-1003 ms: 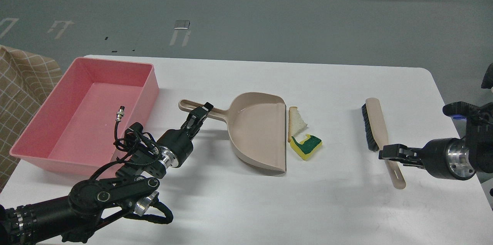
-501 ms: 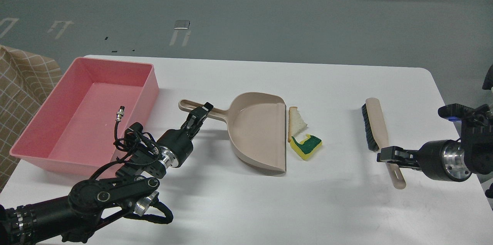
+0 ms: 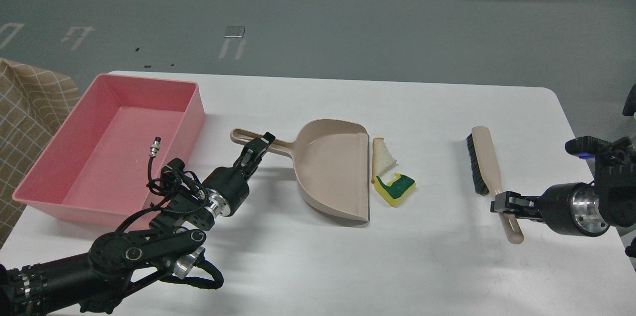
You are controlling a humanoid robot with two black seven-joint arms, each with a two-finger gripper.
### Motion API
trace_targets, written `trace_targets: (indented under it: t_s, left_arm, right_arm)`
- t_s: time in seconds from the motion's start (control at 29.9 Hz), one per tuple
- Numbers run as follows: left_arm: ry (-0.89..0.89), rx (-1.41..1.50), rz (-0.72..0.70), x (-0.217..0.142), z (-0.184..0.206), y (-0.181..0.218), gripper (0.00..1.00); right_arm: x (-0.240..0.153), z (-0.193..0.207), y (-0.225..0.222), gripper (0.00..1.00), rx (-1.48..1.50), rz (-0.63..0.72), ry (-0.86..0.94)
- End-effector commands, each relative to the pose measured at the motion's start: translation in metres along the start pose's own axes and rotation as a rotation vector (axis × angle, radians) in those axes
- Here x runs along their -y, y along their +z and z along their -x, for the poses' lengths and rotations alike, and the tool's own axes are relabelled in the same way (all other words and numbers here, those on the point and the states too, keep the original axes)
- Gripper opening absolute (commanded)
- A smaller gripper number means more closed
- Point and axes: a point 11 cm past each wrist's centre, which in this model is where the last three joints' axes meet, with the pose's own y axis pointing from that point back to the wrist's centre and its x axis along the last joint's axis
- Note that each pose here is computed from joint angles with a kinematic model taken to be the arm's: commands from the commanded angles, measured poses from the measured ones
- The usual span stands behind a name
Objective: Sweep and dump garbage into bin
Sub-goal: 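Grasp the wooden brush handle with the right gripper and lift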
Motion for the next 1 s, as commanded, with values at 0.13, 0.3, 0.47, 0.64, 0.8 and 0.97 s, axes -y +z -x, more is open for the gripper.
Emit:
trace_targets:
  t_s: [0.13, 0.3, 0.47, 0.64, 0.8, 0.97]
  left_arm:
    - [0.001, 0.002, 0.003, 0.001, -0.001, 0.001, 0.0]
    - [0.002, 0.002, -0.001, 0.0, -0.001, 0.0, 0.0]
    - [0.002, 0.002, -0.001, 0.0, -0.001, 0.0, 0.0]
    - [0.001, 0.001, 0.0, 0.001, 0.0, 0.0, 0.0]
    - [0.001, 0.001, 0.0, 0.001, 0.0, 0.0, 0.0]
    - [0.001, 0.0, -0.001, 0.0, 0.0, -0.001, 0.0]
  right_arm:
    - [0.0, 0.001, 0.0, 0.36, 0.002, 0.0, -0.002]
    - [0.0, 0.0, 0.0, 0.24, 0.002, -0.001, -0.001]
    - [0.002, 0.0, -0.003, 0.2, -0.001, -0.007, -0.003]
    - [0.002, -0.001, -0.006, 0.07, -0.002, -0.015, 0.001]
    - [0.001, -0.004, -0.009, 0.0, -0.006, -0.021, 0.01]
    - [0.002, -0.003, -0.019, 0.0, -0.016, -0.049, 0.006]
